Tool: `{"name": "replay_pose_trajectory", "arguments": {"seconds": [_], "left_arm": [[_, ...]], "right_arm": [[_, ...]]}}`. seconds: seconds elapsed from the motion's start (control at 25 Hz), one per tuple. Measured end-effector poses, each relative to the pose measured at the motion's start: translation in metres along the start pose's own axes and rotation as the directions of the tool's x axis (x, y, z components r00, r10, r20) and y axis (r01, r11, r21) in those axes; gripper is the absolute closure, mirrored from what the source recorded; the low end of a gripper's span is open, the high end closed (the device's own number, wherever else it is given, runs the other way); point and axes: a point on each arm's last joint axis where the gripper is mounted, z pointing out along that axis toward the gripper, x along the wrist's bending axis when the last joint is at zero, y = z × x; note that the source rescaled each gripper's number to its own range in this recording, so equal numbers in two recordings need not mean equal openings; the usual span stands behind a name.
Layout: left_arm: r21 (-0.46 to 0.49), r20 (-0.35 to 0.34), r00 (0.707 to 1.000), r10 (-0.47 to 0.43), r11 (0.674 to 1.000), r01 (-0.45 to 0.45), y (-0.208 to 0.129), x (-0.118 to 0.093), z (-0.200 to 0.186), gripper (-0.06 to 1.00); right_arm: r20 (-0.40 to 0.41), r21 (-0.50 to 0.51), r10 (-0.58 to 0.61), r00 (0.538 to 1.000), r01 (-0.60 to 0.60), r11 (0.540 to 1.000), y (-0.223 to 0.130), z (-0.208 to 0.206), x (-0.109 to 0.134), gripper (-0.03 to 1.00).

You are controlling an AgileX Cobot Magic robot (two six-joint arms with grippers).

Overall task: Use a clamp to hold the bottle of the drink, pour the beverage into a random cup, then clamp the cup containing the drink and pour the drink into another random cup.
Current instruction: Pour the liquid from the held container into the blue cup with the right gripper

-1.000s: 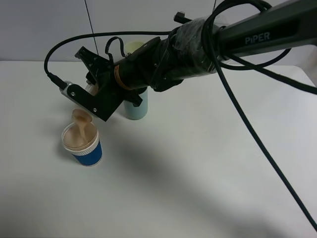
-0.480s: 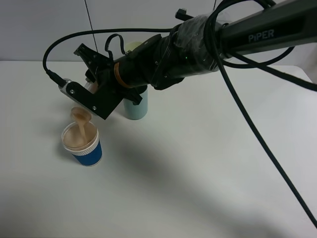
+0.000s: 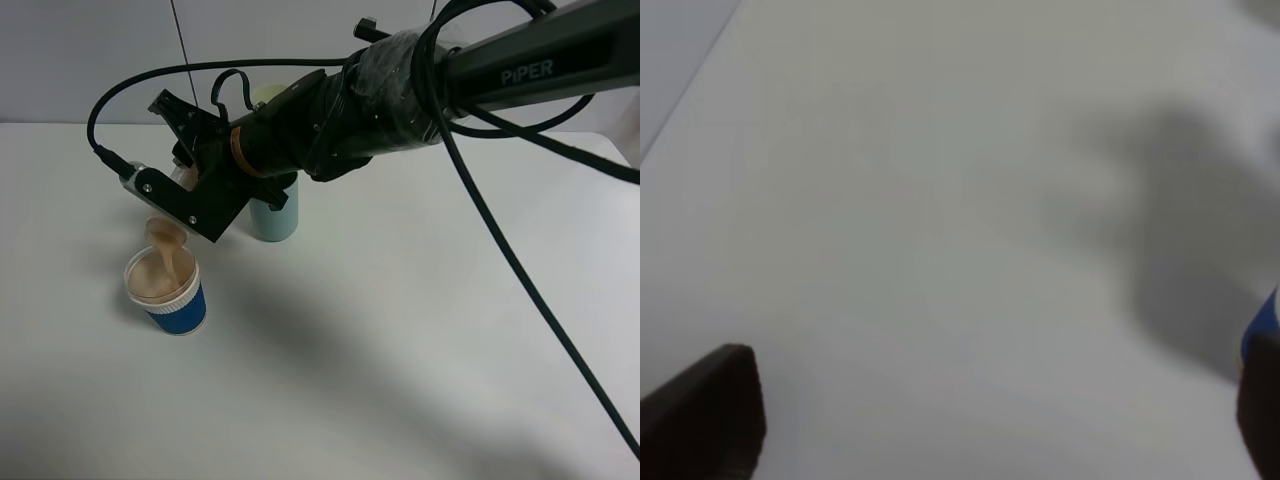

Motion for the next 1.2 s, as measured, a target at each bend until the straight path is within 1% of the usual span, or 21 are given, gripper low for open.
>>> {"name": "replay_pose_trajectory", "arguments": {"seconds": [1.2], "left_arm": [[0.0, 0.0, 1.0, 0.0, 1.0, 0.0, 0.0, 0.0, 0.0, 0.06]], "right_arm": [[-0.001, 0.004, -0.061, 0.998, 0.061, 0.998, -0.0004, 0.0, 0.0001, 0.96]]}}
